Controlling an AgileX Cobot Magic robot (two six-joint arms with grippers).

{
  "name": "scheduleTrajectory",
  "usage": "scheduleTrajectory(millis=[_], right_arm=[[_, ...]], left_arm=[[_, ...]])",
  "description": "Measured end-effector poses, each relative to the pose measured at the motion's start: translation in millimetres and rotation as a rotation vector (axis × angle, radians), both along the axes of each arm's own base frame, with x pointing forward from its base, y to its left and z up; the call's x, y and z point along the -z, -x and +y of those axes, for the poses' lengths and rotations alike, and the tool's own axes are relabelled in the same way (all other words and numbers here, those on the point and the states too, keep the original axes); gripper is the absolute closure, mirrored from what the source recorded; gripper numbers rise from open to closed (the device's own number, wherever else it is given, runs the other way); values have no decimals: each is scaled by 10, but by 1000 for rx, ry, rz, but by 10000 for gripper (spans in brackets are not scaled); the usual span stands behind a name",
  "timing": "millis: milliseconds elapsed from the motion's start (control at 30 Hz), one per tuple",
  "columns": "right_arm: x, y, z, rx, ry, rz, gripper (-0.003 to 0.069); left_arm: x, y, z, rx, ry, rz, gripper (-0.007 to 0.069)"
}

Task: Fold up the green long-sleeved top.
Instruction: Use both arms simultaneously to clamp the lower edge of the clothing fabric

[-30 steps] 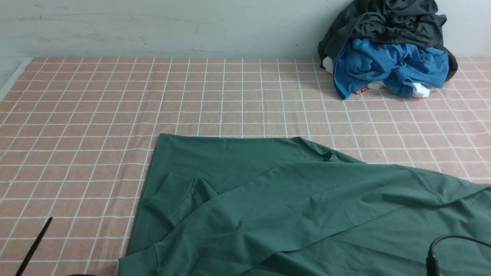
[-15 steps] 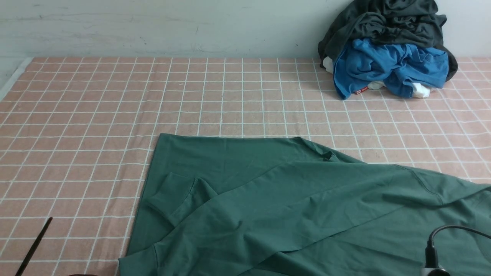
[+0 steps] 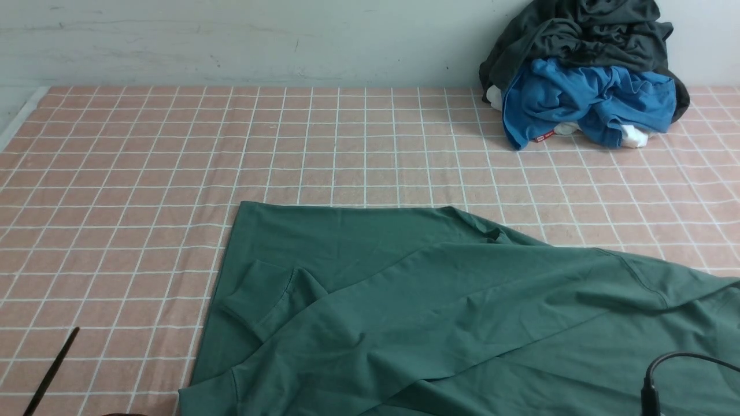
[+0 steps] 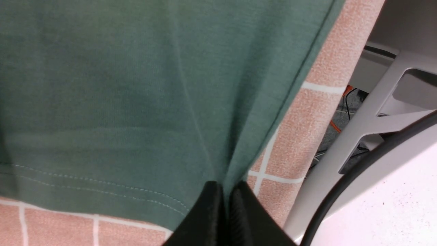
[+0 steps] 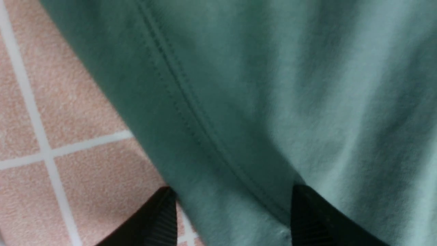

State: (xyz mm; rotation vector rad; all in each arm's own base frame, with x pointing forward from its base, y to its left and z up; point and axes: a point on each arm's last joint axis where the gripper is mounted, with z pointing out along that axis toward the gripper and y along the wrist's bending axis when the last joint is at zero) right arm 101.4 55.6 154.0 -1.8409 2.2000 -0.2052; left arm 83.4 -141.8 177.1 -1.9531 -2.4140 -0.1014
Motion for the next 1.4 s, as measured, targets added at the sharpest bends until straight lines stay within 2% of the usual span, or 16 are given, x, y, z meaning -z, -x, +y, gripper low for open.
scheduleTrajectory(millis=[333, 633, 767, 1000, 1067, 1400], right_arm=[[3, -48, 21, -12, -8, -38, 233], [39, -89, 42, -16, 20, -8, 239], [41, -86, 41, -15, 20, -6, 326], [-4, -131, 68, -6, 23, -2, 616], [-63, -168, 86, -1, 28, -5, 638], [-342, -296, 143, 34, 60, 13, 642]], left_arm=[[0, 1, 0, -1, 0, 1, 619], [0, 0, -1, -1, 1, 0, 619], [0, 0, -1, -1, 1, 0, 619], [0, 0, -1, -2, 2, 0, 619], [0, -2, 0, -6, 0, -3, 619], [-69, -121, 23, -70, -28, -60, 615]])
